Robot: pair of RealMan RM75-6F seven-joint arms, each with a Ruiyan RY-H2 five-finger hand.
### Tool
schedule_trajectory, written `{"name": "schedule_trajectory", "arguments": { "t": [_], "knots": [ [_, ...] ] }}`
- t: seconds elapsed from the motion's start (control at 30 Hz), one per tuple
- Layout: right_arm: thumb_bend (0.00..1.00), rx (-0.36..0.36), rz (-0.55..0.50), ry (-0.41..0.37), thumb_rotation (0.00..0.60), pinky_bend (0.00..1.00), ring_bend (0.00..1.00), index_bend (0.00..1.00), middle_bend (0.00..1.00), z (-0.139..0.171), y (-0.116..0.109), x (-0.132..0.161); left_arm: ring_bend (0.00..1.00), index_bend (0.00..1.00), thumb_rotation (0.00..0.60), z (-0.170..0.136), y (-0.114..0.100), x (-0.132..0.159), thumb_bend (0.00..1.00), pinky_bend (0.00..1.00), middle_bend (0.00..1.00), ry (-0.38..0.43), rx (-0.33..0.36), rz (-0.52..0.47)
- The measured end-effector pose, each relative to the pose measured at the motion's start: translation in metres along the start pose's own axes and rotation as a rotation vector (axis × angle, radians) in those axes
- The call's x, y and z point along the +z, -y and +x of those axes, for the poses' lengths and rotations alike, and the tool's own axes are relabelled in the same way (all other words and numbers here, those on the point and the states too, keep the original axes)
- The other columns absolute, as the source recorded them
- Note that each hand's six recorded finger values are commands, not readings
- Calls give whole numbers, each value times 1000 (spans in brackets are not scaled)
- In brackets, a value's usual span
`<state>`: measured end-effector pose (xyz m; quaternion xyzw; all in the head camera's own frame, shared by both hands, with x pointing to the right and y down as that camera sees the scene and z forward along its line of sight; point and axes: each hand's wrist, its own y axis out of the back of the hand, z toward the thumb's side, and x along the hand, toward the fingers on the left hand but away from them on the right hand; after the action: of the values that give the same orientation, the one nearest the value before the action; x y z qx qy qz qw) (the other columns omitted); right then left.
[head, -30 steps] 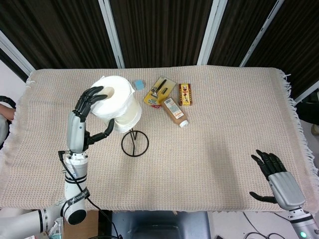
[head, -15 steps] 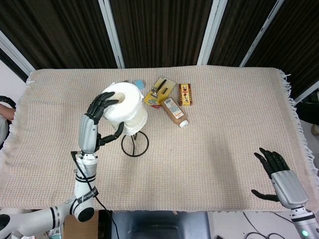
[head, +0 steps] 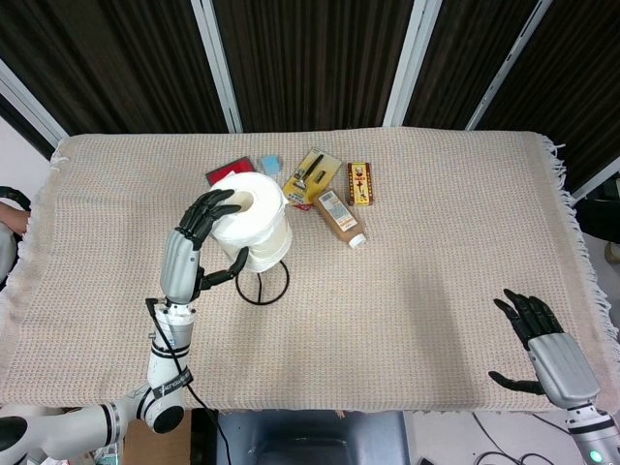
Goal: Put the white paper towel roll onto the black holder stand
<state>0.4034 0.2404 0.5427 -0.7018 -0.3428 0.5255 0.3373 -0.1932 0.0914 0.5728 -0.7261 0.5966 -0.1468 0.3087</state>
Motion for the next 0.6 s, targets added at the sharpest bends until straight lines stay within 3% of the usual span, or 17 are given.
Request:
{"name": "schedule_trajectory", "arguments": {
  "t": [0.1, 0.13, 0.17, 0.23, 0.27, 0.37, 0.6],
  "knots": [
    [92, 0, 1, 1, 600, 0, 0, 0, 0, 0, 0, 0, 530, 404, 600, -3, 4, -2, 581, 832, 541, -1, -24, 3],
    [92, 0, 1, 1, 600, 0, 0, 0, 0, 0, 0, 0, 372, 235, 600, -4, 6, -3, 527, 646, 381, -2, -39, 6],
    [92, 0, 2, 2, 600, 0, 0, 0, 0, 0, 0, 0, 262, 135, 600, -4, 8, -3, 498, 500, 275, -3, -50, 7],
    [92, 0, 2, 2, 600, 0, 0, 0, 0, 0, 0, 0, 73, 22, 600, -4, 11, -6, 459, 228, 111, -10, -74, 6],
    [92, -1, 2, 2, 600, 0, 0, 0, 0, 0, 0, 0, 24, 2, 600, -4, 12, -7, 448, 146, 55, -14, -81, 9],
    [92, -2, 2, 3, 600, 0, 0, 0, 0, 0, 0, 0, 0, 0, 600, -3, 11, -8, 417, 45, 0, -8, -72, 28],
    [91, -1, 4, 5, 600, 0, 0, 0, 0, 0, 0, 0, 0, 0, 600, -3, 11, -9, 373, 0, 0, 6, -64, 45]
  ]
}}
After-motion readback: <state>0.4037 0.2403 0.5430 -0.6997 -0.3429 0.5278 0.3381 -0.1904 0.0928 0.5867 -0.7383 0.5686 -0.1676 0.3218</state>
